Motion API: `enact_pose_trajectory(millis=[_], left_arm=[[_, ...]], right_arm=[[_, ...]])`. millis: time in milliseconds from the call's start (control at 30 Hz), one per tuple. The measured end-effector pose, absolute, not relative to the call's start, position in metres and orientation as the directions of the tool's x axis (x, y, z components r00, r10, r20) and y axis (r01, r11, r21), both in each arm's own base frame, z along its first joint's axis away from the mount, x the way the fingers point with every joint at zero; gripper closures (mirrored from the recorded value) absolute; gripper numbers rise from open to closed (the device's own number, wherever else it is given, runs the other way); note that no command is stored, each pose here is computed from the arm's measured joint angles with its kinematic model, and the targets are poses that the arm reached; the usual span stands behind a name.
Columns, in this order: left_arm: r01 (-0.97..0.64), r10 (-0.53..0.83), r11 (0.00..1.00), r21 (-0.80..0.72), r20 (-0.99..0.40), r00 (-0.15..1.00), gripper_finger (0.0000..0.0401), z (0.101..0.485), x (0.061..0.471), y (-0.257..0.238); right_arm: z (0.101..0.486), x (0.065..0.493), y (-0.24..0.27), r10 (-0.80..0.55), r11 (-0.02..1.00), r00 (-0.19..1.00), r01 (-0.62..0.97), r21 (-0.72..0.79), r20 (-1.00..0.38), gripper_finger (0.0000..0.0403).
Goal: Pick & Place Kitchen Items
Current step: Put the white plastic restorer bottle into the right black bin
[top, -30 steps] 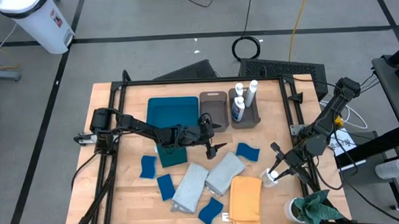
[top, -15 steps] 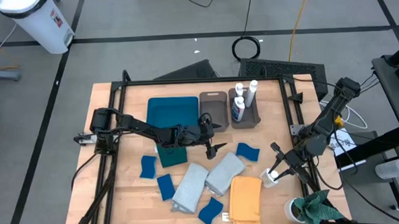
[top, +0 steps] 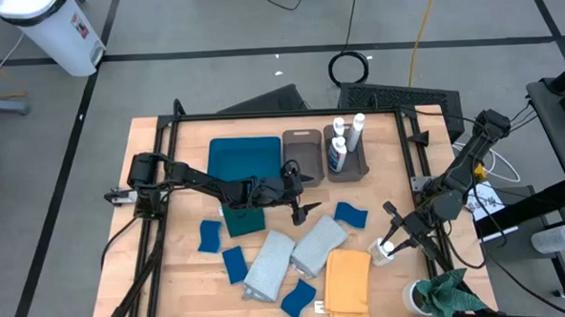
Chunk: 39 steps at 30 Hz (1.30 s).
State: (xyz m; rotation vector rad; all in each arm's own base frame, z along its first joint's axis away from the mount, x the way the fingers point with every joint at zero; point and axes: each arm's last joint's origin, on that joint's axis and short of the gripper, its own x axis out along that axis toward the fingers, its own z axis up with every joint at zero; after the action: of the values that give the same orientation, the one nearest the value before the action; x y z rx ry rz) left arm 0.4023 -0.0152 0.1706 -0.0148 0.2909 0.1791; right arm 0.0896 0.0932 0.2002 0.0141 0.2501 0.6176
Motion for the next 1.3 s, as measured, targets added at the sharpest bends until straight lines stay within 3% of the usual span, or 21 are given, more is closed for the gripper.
enact_pose_trajectory(millis=[1300], left_arm=[[-0.178,0.174,0.984,0.011,-0.287,0.942,0.0004,0.17,0.402,-0.015]], right_arm=[[0.215,0.084,0.084,0.532,0.847,0.842,-0.529,0.06,-0.088,0.031]])
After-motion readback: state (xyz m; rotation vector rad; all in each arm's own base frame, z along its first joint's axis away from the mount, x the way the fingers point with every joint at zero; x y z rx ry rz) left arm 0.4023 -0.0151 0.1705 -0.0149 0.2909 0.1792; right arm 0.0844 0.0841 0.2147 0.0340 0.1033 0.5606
